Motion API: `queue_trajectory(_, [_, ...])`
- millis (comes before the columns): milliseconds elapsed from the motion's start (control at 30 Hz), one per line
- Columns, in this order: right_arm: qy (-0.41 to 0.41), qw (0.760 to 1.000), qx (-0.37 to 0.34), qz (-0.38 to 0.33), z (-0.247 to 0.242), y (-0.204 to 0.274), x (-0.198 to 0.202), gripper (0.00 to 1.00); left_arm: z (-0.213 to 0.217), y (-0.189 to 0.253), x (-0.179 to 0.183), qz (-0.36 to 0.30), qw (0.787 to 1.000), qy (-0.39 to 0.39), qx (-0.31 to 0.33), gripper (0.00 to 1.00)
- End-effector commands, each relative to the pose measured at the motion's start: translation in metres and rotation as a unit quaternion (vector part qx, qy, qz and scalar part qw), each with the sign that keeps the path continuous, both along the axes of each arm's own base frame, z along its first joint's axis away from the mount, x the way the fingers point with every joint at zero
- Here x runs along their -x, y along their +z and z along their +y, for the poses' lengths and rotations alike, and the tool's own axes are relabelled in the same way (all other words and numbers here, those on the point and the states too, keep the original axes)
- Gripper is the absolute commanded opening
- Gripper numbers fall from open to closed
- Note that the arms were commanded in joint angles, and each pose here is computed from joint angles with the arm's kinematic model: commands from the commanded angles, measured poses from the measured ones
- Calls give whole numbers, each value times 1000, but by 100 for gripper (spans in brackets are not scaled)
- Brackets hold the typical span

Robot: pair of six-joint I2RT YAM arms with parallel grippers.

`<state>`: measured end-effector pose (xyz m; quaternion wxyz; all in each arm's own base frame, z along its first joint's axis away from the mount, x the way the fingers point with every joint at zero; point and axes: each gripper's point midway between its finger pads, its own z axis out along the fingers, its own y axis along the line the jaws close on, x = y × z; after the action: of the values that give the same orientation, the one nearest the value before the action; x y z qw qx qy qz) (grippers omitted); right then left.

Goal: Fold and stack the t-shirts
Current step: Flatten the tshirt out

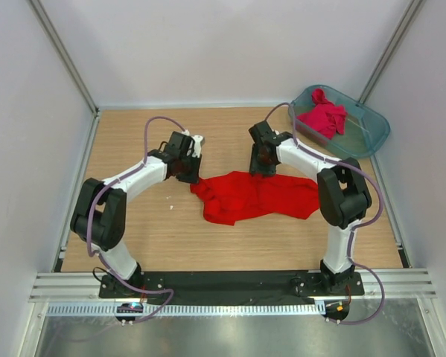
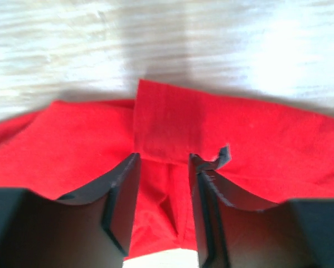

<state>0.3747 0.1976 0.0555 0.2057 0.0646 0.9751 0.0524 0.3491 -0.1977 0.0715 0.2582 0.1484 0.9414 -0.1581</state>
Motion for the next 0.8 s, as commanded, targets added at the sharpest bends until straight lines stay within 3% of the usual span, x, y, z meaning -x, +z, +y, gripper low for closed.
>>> queue_trajectory(0, [-11, 999, -5, -35, 9, 15, -23, 48, -3, 11, 4, -6, 1000, 4, 13, 0])
queue_trajectory(400, [26, 1000, -9, -1, 28, -10, -22, 50, -2, 9, 8, -4, 1000, -8, 8, 0])
queue_trajectory(733, [33, 999, 30, -25, 12, 5, -26, 28, 5, 8, 16, -4, 1000, -15, -3, 0])
queue_trajectory(767, [34, 999, 32, -26, 10, 6, -24, 19, 5, 10, 17, -7, 1000, -15, -3, 0])
